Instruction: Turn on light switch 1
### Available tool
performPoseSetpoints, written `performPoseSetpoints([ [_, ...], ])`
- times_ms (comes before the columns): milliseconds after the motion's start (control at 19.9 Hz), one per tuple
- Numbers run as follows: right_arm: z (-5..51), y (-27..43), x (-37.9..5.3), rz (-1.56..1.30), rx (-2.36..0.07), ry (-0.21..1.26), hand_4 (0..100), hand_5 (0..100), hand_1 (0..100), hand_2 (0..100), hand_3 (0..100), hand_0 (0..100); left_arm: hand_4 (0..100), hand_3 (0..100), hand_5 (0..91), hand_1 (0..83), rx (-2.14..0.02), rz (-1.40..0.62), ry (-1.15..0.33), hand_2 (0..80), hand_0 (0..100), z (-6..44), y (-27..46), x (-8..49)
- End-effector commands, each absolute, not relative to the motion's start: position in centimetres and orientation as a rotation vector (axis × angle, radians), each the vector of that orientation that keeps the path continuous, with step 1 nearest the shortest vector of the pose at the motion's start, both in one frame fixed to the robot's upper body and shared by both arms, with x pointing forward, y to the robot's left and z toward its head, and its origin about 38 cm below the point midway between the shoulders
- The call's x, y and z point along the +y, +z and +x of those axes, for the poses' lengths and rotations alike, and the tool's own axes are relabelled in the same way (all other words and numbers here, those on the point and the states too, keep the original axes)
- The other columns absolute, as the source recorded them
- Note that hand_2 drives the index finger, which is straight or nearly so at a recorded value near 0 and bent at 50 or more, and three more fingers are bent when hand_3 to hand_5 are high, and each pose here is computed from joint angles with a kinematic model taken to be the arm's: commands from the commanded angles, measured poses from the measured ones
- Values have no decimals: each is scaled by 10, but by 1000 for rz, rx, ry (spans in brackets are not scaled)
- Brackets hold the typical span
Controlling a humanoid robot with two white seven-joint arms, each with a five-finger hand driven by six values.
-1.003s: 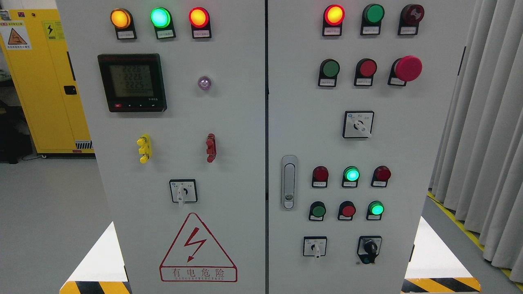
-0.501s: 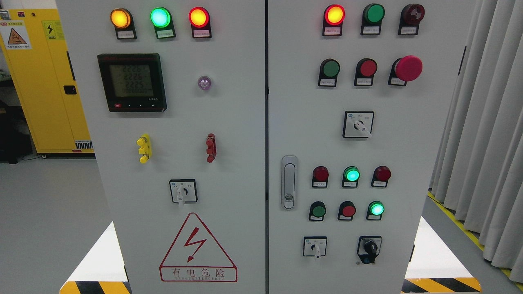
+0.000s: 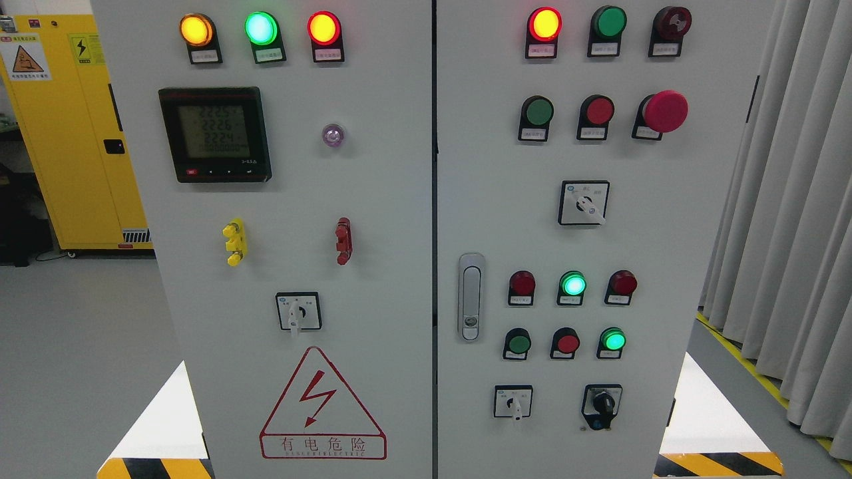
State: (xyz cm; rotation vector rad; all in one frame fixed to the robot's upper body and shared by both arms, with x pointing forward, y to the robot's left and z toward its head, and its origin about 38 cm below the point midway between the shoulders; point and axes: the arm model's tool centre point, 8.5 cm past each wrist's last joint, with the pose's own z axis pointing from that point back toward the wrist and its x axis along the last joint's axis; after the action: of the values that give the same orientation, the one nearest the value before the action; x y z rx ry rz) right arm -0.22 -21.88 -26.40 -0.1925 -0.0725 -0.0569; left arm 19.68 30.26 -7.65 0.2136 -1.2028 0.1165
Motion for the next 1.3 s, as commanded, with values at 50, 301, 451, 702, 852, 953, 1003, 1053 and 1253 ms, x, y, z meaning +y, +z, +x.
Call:
performPoseSetpoints([
  [50, -2, -264, -219, -192, -72, -57, 0, 0, 500, 40, 0, 0, 743, 620, 612, 605, -1630, 212, 60, 441, 172, 242, 64, 297],
  [301, -2, -264, -219, -192, -72, -57, 0, 0, 500, 40, 0, 0, 794, 684, 688, 620, -1731, 204, 55, 470, 163, 256, 98, 291],
  [451, -2, -264, -219, -192, -72, -57, 0, 0, 500, 40, 0, 0, 815, 728, 738, 625, -1771, 198, 48, 492, 156, 266, 121, 288],
  [702, -2, -264, -219, -192, -72, -57, 0, 0, 500, 40, 0, 0, 825, 746, 758, 631, -1823, 181, 49, 502, 151, 285, 145, 281],
  [852, -2, -264, -219, -192, -72, -57, 0, 0, 500, 40, 0, 0, 830, 757, 767, 633, -1812, 178, 54, 506, 148, 297, 155, 279],
  [953, -2, -264, -219, -192, -72, -57, 0, 0, 500, 40, 0, 0, 833, 763, 770, 634, -1814, 174, 56, 509, 150, 305, 162, 277],
  [1003, -2, -264, -219, -193, -72, -57, 0, 0, 500, 40, 0, 0, 835, 767, 775, 634, -1820, 174, 56, 510, 150, 309, 166, 277],
  [1053, -2, -264, -219, -192, -72, -57, 0, 0, 500, 40, 0, 0, 838, 775, 779, 635, -1819, 177, 56, 514, 151, 313, 169, 276],
  [1253, -2, -264, -219, -192, -72, -57, 0, 0, 500, 40, 0, 0, 849, 790, 791, 637, -1813, 188, 84, 516, 155, 328, 185, 271],
])
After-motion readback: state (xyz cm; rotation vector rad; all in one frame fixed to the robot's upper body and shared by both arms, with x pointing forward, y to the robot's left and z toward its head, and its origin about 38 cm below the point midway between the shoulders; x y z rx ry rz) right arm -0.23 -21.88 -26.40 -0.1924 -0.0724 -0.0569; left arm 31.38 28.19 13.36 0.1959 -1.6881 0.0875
